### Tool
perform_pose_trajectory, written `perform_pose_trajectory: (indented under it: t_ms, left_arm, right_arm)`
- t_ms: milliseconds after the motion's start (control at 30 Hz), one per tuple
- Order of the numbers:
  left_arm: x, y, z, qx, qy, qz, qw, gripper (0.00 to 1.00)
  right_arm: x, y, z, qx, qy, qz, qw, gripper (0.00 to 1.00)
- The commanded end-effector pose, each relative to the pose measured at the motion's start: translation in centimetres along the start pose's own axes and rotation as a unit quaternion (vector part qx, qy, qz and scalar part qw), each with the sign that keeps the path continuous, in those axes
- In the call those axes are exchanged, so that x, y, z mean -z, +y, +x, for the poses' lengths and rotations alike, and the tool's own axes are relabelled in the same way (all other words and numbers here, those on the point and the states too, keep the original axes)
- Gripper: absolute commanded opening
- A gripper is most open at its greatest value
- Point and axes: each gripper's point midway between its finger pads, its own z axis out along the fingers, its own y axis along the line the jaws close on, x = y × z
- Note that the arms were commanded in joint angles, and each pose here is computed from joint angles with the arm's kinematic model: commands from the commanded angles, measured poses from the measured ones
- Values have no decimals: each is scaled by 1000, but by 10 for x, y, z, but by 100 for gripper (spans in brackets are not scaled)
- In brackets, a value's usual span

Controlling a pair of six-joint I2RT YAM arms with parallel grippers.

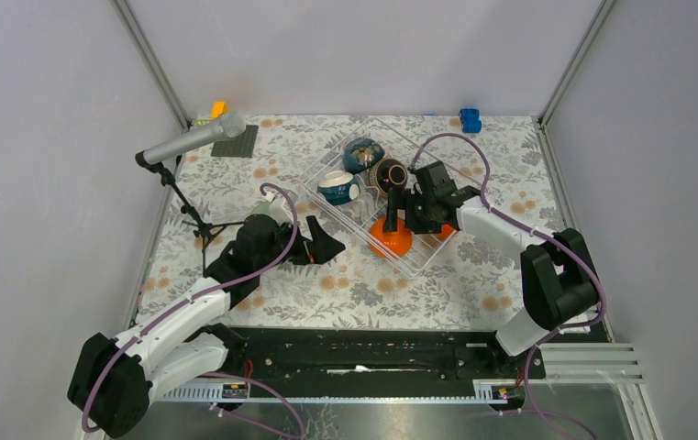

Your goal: Unload the bowls from the dish rack

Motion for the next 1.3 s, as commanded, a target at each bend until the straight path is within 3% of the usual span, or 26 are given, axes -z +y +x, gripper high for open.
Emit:
perform_pose_trajectory:
  t_ms: [0, 300, 767, 900, 1267]
  left_arm:
    - [3, -15, -19, -10, -31, 19, 999, 99]
    - [3, -15, -22, -16, -33, 13, 999, 99]
    - [5, -12, -21, -20, -34, 5, 999, 99]
    - [6, -12, -22, -23, -34, 2, 999, 99]
    - [5, -22, -37, -30, -45, 7, 998, 99]
  right_arm:
    - [6, 11, -18, 4, -24, -17, 1000, 100]
    - [-2, 17, -7, 44, -2, 2, 999, 100]
    - [-14, 4, -7, 27, -8, 40, 999, 97]
    - [-12, 4, -6, 24, -12, 38, 999, 82]
    - [7, 14, -15, -19, -44, -34, 998, 73]
